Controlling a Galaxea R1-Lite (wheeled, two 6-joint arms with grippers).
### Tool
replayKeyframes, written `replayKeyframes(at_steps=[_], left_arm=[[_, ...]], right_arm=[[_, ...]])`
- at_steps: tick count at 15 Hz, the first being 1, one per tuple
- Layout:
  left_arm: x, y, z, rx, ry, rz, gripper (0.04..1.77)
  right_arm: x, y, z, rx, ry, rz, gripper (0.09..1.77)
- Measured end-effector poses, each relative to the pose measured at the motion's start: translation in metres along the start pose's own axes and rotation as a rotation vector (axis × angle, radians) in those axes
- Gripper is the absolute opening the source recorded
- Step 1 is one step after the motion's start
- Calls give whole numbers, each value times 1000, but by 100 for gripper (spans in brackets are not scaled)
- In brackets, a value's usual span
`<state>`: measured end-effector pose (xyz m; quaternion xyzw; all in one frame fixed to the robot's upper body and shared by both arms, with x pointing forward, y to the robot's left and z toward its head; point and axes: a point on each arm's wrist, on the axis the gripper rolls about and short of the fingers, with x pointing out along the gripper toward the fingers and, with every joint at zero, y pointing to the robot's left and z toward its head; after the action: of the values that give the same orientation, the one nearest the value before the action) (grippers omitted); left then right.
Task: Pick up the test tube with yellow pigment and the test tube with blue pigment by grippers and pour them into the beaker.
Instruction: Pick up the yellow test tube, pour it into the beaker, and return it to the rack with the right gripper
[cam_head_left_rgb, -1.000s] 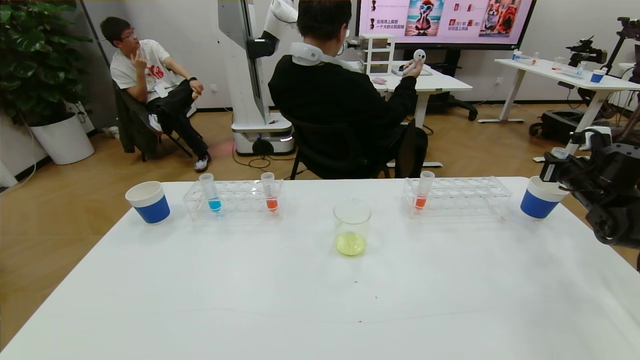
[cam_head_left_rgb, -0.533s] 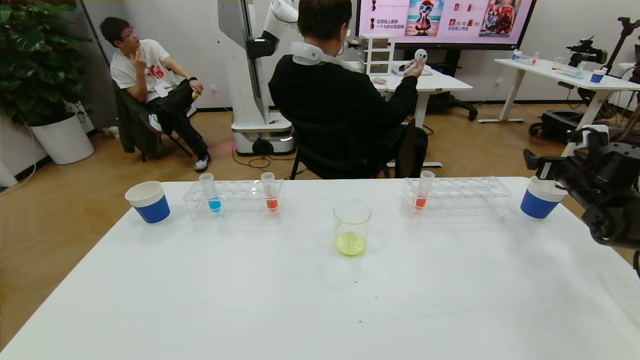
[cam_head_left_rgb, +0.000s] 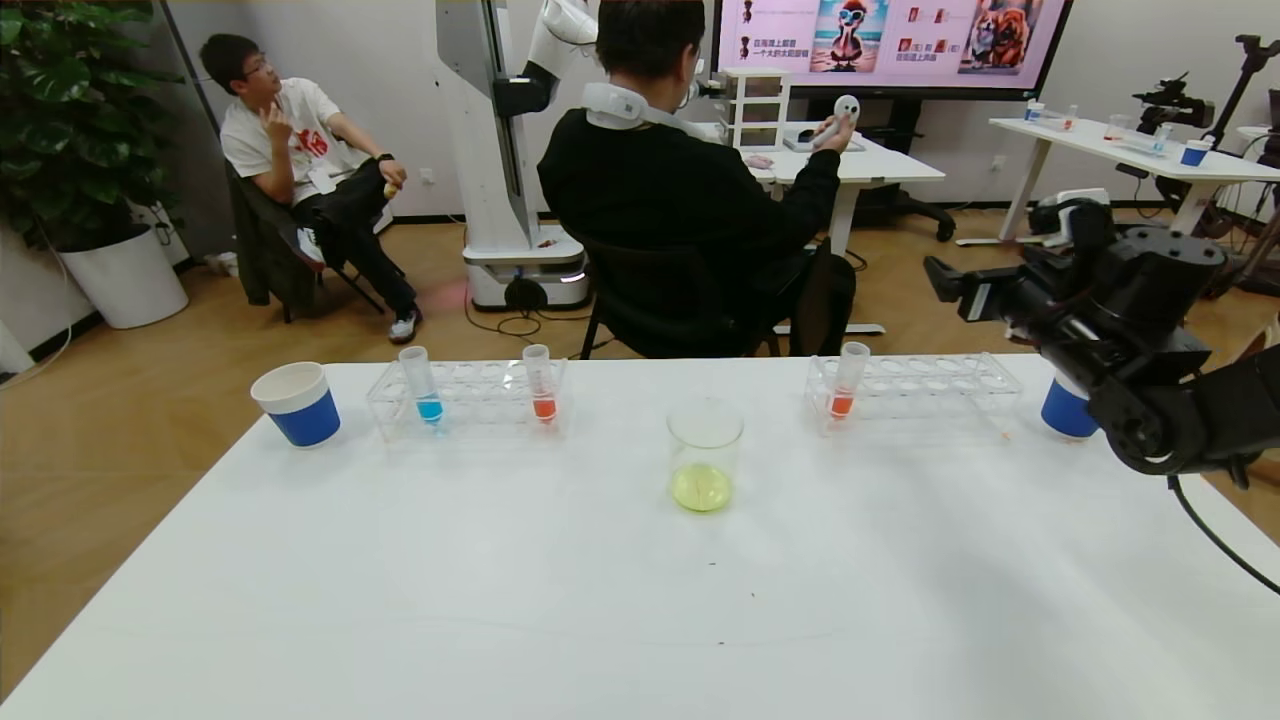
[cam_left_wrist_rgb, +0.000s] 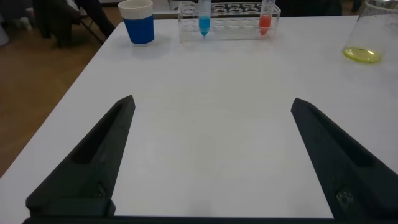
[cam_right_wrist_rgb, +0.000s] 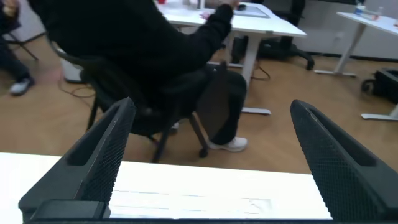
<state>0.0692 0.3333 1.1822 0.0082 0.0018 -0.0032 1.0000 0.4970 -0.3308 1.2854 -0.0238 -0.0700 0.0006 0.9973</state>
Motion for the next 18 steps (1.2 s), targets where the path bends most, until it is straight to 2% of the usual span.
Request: replayKeyframes(at_steps=[2, 4, 8, 11, 13, 16, 18], left_arm=[[0, 0, 0, 0, 0, 0, 175], [0, 0, 0, 0, 0, 0, 175], [0, 0, 0, 0, 0, 0, 175], [0, 0, 0, 0, 0, 0, 175], [0, 0, 0, 0, 0, 0, 175], [0, 0, 0, 0, 0, 0, 175], [0, 0, 0, 0, 0, 0, 175]], right_arm=[[-15, 21, 17, 33, -35, 35, 174], [-34, 25, 39, 49, -84, 44, 174], [-92, 15, 98, 57, -214, 34, 174], [-151, 7, 146, 58, -361, 24, 174], [-194, 1, 171, 53, -459, 16, 174], [-263, -5, 185, 22, -552, 3, 174], [-308, -8, 182, -10, -560, 5, 174]])
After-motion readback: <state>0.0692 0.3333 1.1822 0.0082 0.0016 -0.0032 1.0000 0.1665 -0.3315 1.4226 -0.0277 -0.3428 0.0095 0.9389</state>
